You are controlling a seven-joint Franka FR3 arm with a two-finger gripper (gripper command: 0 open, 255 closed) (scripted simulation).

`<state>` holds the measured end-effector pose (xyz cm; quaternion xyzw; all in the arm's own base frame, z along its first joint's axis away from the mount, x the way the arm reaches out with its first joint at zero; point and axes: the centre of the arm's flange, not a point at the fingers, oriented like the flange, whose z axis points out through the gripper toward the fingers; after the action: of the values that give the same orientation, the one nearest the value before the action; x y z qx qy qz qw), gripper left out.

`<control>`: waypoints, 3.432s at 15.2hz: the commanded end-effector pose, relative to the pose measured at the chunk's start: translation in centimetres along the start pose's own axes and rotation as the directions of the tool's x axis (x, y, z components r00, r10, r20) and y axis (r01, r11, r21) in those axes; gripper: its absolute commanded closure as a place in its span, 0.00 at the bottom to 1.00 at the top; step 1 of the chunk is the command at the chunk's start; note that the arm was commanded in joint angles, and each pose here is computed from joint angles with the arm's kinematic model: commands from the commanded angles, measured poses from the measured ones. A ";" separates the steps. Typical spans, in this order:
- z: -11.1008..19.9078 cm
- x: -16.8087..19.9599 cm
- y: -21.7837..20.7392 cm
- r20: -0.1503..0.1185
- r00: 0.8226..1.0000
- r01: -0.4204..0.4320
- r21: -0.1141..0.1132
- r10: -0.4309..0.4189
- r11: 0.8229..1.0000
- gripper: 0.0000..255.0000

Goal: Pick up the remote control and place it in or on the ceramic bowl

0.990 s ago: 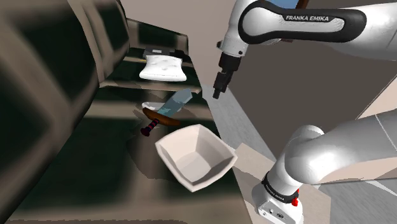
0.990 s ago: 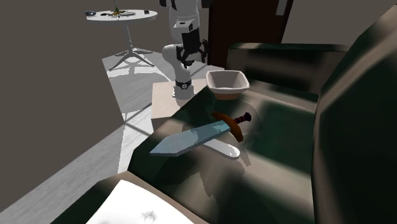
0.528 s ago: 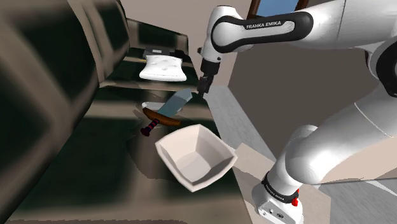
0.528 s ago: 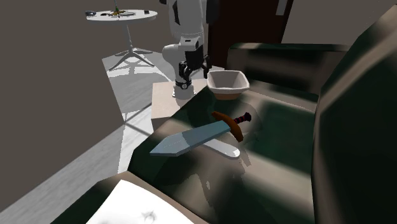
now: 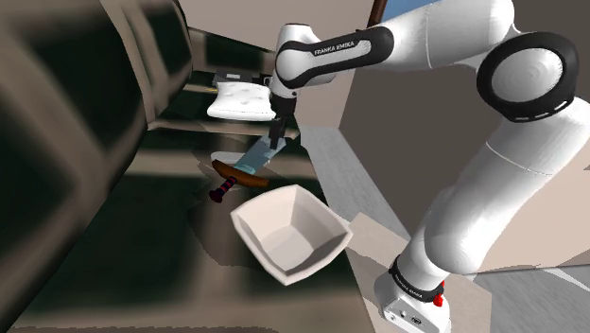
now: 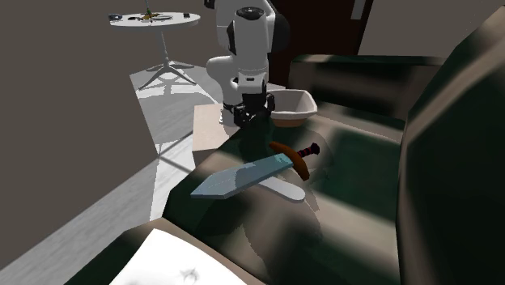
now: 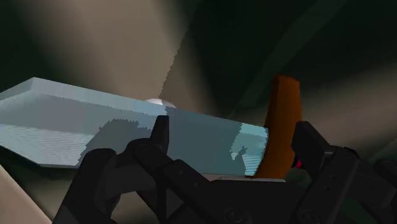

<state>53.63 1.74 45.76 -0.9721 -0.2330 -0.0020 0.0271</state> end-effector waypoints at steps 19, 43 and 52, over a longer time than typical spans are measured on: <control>11.7 15.4 3.4 0.028 0.976 0.219 -0.045 -0.218 0.975 0.00; 9.9 15.5 3.3 0.028 0.976 0.219 -0.045 -0.218 0.975 1.00; 5.1 15.6 3.1 0.028 0.976 0.219 -0.045 -0.218 0.975 1.00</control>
<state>68.77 6.24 40.07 -0.9409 -0.3385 0.0011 0.0006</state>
